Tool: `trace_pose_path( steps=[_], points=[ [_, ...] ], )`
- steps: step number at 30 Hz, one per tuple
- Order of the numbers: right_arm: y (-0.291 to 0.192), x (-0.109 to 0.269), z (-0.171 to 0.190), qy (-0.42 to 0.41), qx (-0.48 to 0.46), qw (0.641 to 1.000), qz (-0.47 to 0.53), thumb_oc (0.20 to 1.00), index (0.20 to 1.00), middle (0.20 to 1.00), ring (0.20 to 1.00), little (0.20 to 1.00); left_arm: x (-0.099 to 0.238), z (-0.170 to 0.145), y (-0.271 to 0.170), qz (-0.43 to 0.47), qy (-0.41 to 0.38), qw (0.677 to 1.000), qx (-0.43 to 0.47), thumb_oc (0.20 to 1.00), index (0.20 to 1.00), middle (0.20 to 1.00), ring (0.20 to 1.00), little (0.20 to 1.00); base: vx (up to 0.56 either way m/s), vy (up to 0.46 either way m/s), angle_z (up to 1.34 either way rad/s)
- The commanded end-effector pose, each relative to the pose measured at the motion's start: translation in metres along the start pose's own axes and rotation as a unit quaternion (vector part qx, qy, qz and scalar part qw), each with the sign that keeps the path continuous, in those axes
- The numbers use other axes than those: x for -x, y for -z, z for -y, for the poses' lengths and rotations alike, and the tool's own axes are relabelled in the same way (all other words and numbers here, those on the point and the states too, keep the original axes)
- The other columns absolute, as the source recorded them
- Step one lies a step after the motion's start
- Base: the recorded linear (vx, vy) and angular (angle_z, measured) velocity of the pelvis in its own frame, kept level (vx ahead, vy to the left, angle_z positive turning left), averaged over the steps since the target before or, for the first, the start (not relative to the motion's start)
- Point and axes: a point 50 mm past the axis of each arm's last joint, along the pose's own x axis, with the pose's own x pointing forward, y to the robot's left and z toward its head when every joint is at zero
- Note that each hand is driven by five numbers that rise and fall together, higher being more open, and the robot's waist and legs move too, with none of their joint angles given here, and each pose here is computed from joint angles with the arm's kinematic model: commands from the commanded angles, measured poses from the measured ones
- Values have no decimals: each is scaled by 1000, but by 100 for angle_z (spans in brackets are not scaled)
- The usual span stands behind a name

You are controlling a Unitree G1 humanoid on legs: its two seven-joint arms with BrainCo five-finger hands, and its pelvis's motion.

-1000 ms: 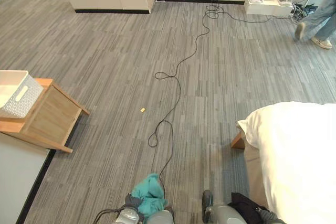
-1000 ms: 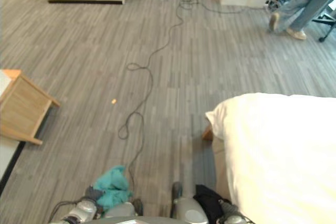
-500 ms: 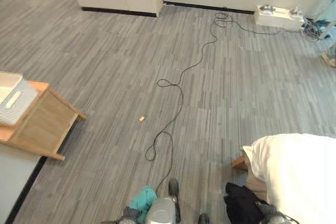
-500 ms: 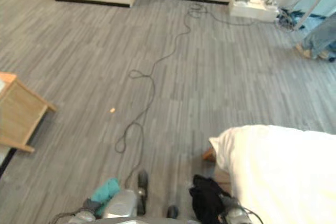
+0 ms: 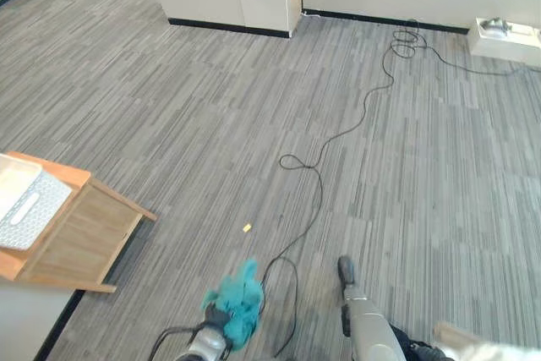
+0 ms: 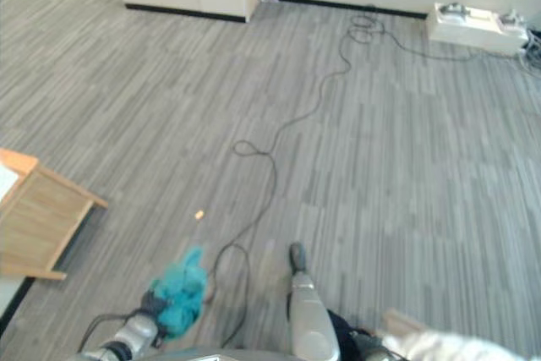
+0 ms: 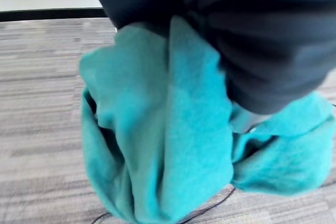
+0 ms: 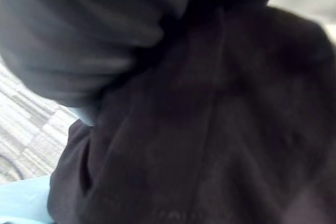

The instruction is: Tidy up the quilt and then pick up the clothes from the bed and put them into the laundry hamper.

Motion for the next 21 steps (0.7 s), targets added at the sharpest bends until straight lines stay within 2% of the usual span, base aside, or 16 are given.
trace_pose_path(
  steps=[1, 3, 6, 9, 12, 15, 21],
  points=[
    [-12, -5, 35, 50, 11, 998, 21, 200, 200, 200, 200, 200, -4, -20, -25, 36, -47, 997, 48, 200, 200, 200, 200, 200, 809, -542, 134],
    [-28, -6, 48, 65, 30, 997, 42, 200, 200, 200, 200, 200, -3, -18, -26, 40, -47, 997, 50, 200, 200, 200, 200, 200, 874, -416, 90],
    [-31, -6, 47, 63, 33, 996, 51, 200, 200, 200, 200, 200, -2, -15, -20, 36, -39, 997, 56, 200, 200, 200, 200, 200, 659, 43, 125],
    [-30, -6, 45, 69, 33, 996, 48, 200, 200, 200, 200, 200, -1, -9, -9, 18, -28, 998, 56, 200, 200, 200, 200, 200, 827, 125, 35],
    [-23, -5, 32, 50, 57, 996, 38, 200, 200, 200, 200, 200, 1, -5, 13, -24, -26, 998, 54, 200, 200, 200, 200, 200, 615, 107, 70],
    [-20, -3, 19, 36, 24, 998, 37, 200, 200, 200, 200, 200, 3, -3, 21, -41, -22, 998, 47, 200, 200, 200, 200, 200, 662, 128, 89],
    [-20, -2, 12, 31, 18, 998, 46, 200, 200, 200, 200, 200, -2, -17, 4, -11, -41, 999, 18, 200, 200, 200, 200, 200, 542, -67, 142]
  ],
)
